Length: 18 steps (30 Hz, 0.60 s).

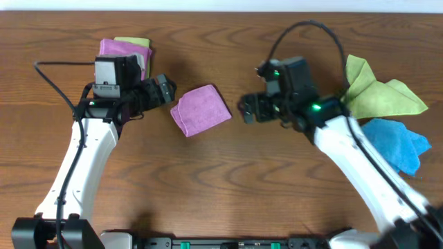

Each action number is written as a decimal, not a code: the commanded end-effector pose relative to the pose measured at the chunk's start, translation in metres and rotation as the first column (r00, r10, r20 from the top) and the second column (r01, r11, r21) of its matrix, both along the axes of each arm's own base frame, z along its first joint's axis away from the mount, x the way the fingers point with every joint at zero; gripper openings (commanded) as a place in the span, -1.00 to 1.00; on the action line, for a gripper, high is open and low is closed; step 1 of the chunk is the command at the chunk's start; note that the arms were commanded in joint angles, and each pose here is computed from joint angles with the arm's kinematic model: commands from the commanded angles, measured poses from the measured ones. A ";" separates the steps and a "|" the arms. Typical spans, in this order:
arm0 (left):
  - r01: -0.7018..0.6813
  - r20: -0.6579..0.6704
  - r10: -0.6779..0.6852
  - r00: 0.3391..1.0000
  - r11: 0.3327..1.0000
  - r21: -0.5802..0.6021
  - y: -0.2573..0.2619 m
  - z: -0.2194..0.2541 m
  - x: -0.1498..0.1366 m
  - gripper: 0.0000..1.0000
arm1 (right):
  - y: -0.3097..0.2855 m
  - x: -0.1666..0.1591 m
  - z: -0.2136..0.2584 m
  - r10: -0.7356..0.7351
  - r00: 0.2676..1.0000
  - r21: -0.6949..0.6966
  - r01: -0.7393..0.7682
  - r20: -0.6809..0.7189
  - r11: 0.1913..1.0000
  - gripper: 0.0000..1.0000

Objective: Fold the cloth

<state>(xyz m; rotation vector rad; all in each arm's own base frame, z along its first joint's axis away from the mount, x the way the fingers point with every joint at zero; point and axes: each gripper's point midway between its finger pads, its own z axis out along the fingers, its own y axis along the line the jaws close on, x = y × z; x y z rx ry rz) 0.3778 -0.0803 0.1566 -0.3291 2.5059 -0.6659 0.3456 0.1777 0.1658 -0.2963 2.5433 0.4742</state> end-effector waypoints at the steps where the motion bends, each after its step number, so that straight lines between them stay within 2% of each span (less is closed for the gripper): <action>1: 0.014 -0.042 -0.017 0.999 0.997 -0.070 -0.008 0.007 -0.010 0.90 | -0.032 -0.011 0.025 -0.039 0.997 -0.087 0.045 0.068 0.995 0.98; 5: -0.012 -0.134 -0.007 0.991 0.990 -0.141 -0.016 -0.010 -0.024 0.91 | -0.060 -0.044 0.039 -0.084 0.993 -0.123 0.095 0.088 0.988 0.99; 9: -0.002 -0.180 -0.036 0.983 0.978 -0.208 -0.026 -0.026 -0.033 0.91 | -0.078 -0.080 0.022 -0.127 0.988 -0.105 0.136 0.094 0.985 0.99; 18: -0.060 -0.244 -0.024 0.969 0.942 -0.329 -0.039 -0.059 -0.050 0.90 | -0.101 -0.141 -0.010 -0.287 0.953 0.045 0.283 0.099 0.958 0.99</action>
